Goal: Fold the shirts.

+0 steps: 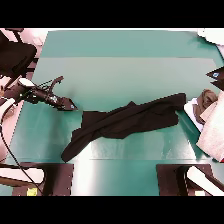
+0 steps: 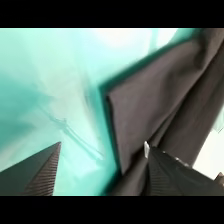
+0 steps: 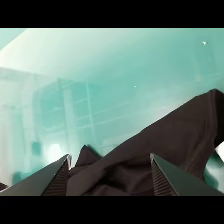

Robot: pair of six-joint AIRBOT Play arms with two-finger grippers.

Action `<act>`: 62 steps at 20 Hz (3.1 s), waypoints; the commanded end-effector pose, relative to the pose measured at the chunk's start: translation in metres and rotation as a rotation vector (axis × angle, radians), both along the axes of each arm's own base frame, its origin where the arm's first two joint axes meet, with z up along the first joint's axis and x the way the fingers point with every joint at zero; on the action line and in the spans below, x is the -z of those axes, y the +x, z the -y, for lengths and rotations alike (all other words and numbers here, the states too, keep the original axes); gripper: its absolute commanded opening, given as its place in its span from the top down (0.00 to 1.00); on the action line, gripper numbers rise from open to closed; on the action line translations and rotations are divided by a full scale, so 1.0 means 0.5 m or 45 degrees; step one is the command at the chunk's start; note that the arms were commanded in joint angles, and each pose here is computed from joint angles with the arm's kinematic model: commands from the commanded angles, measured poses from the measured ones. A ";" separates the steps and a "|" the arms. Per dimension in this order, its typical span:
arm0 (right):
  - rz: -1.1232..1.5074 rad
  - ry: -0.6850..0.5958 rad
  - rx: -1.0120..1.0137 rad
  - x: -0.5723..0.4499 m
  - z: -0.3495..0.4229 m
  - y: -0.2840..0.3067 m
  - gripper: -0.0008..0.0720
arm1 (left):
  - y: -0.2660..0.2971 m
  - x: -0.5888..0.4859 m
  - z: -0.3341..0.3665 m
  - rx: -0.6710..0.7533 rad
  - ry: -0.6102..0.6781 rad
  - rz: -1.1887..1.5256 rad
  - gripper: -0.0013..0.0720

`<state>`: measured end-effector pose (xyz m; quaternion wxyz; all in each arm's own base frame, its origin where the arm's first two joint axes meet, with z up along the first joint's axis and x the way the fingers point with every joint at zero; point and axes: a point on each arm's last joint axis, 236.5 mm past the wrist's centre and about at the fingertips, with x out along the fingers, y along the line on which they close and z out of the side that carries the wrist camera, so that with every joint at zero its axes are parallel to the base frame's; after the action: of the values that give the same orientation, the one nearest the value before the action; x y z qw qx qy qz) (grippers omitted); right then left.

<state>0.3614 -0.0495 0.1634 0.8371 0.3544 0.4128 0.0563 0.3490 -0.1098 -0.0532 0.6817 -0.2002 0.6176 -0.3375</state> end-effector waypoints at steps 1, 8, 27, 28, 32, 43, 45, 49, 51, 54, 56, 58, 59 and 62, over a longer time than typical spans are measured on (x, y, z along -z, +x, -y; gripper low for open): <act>0.003 -0.019 -0.002 -0.001 0.006 0.003 0.20 | 0.009 0.028 0.011 -0.032 -0.014 0.010 0.19; -0.009 -0.029 -0.007 0.003 0.005 0.001 0.20 | 0.004 0.059 0.092 0.058 0.092 0.050 0.19; -0.009 -0.029 -0.007 0.004 0.006 0.001 0.20 | -0.051 0.073 0.083 0.246 0.141 0.014 0.19; -0.008 -0.030 -0.006 0.004 0.006 0.001 0.20 | -0.047 0.069 0.092 0.234 0.110 0.019 0.19; -0.006 -0.031 -0.004 0.003 0.007 0.002 0.20 | -0.045 0.073 0.111 0.220 0.044 0.000 0.19; -0.027 -0.021 -0.005 0.016 0.005 -0.002 0.20 | -0.050 0.074 0.112 0.244 0.035 0.002 0.95; -0.094 0.025 -0.004 0.061 -0.003 -0.014 0.20 | -0.057 0.070 0.114 0.257 0.026 -0.010 0.95; -0.377 0.106 0.067 0.225 -0.004 -0.071 0.21 | -0.058 0.069 0.114 0.260 0.025 -0.013 0.95; -0.482 0.120 0.089 0.297 -0.002 -0.096 0.21 | -0.057 0.070 0.114 0.258 0.026 -0.010 0.95; -0.570 0.167 0.105 0.366 -0.008 -0.110 0.21 | -0.058 0.070 0.114 0.258 0.025 -0.011 0.95; -0.601 0.199 0.087 0.396 -0.012 -0.109 0.21 | -0.058 0.069 0.114 0.258 0.024 -0.012 0.95; -0.532 0.274 0.063 0.398 -0.026 -0.076 0.21 | -0.058 0.070 0.114 0.258 0.025 -0.011 0.95; -0.487 0.311 0.070 0.395 -0.030 -0.056 0.21 | -0.058 0.069 0.114 0.259 0.024 -0.013 0.95; -0.415 0.332 0.086 0.399 -0.033 -0.014 0.21 | -0.058 0.069 0.114 0.259 0.024 -0.012 0.95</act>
<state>0.3362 -0.0363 -0.0328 0.6994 0.4652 0.5426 0.0098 0.3196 -0.1664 -0.0889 0.6427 -0.1302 0.6419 -0.3974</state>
